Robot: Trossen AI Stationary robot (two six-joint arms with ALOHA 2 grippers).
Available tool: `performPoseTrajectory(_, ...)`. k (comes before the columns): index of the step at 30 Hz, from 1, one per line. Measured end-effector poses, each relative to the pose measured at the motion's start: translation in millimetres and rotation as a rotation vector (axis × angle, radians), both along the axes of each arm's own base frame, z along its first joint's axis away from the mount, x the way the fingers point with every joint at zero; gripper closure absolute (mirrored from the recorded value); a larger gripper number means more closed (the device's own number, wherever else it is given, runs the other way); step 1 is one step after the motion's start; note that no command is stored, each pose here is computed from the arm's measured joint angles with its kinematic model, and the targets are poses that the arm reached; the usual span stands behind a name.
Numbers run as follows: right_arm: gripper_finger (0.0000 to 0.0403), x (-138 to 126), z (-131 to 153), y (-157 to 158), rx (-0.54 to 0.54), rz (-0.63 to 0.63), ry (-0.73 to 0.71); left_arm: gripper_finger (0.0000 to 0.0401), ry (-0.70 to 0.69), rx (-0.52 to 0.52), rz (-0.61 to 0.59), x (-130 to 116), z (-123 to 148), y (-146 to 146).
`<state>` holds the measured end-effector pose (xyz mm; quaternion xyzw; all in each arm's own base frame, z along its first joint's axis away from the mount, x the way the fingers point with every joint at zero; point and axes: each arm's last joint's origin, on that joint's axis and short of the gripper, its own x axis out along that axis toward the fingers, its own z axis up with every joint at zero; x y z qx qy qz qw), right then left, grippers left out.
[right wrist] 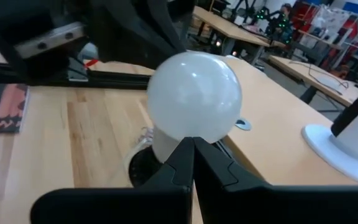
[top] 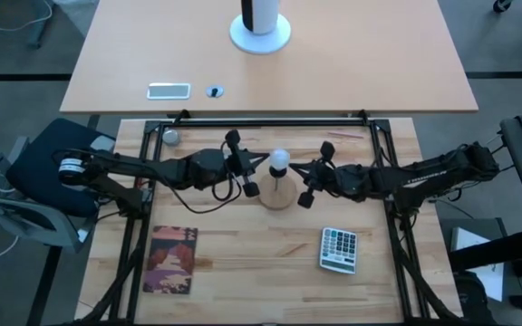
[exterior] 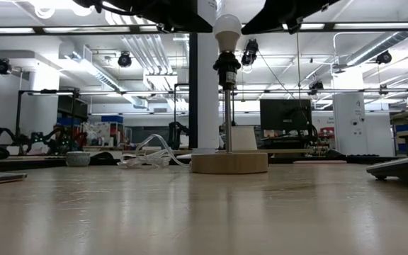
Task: Screw lightbulb
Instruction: Remove the lightbulb from the lamp
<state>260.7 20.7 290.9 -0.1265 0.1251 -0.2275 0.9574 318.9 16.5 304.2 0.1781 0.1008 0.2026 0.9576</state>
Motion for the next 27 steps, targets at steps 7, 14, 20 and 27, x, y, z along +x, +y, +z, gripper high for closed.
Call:
performPoseTrajectory(7,0.0403,0.5,-0.2,-8.1,0.0,-0.034,0.0,0.0401,-0.003,-0.009,-0.016,0.2,0.0,-0.6)
performPoseTrajectory(14,0.0403,0.5,-0.4,-12.4,-0.001,-0.057,0.0,0.0401,-0.007,-0.016,-0.08,-0.1,1.3,-6.6)
performPoseTrajectory(20,0.0403,-1.2,-2.3,-7.0,0.021,-0.028,0.017,0.0401,-0.016,-0.014,-0.072,-1.3,3.3,-6.6)
performPoseTrajectory(27,0.0403,-1.7,0.4,2.2,0.011,0.01,0.002,0.0401,-0.025,0.002,0.084,-2.7,3.9,2.0)
